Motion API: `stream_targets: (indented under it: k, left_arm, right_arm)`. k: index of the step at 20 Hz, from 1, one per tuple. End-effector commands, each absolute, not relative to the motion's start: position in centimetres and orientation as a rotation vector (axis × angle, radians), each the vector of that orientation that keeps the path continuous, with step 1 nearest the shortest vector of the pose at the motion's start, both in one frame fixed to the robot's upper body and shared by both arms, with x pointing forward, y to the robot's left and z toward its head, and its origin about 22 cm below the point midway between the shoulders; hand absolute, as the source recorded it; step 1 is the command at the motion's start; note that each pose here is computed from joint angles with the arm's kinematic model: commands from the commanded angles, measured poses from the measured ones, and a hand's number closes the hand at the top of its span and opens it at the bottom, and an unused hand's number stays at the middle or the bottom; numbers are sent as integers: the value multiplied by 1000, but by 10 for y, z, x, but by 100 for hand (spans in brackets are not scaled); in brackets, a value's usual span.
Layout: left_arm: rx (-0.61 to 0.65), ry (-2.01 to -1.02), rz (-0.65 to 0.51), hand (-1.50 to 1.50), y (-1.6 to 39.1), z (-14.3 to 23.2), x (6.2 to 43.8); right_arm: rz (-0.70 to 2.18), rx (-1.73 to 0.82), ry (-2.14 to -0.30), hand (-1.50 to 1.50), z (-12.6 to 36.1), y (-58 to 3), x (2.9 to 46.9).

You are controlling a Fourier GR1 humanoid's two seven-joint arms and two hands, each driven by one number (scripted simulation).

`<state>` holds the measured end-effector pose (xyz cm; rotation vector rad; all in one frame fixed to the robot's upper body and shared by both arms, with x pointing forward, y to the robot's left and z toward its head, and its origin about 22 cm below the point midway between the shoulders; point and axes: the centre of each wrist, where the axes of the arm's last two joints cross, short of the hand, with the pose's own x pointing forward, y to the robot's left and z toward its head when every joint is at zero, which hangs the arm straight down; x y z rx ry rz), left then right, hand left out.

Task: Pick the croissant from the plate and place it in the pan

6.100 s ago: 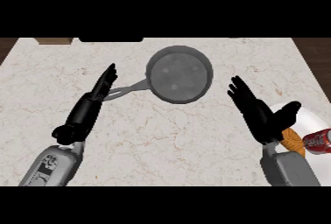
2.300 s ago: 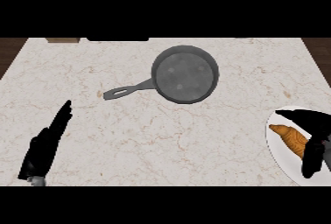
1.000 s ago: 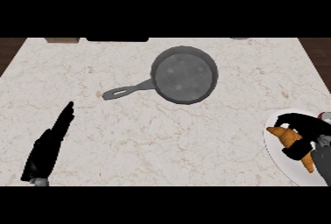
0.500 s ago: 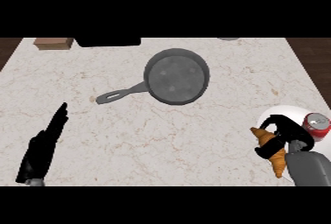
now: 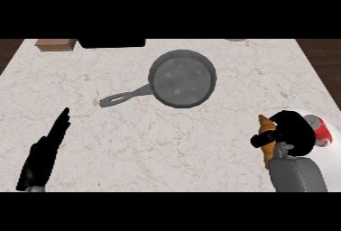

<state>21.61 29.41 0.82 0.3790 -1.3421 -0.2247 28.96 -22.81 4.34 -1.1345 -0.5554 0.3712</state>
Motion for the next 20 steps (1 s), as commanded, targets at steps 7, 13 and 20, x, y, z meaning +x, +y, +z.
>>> stream_targets:
  k: [7,13,20]
  left_arm:
    - [323,-1371,-266,0,283,14,224]
    - [327,-1389,-278,0,283,24,232]
    - [311,-1410,-307,0,279,15,230]
  right_arm:
    - [186,-1642,-811,150,145,-108,275]
    - [157,-1569,-886,150,165,-87,309]
    - [80,-1450,-931,150,165,-100,369]
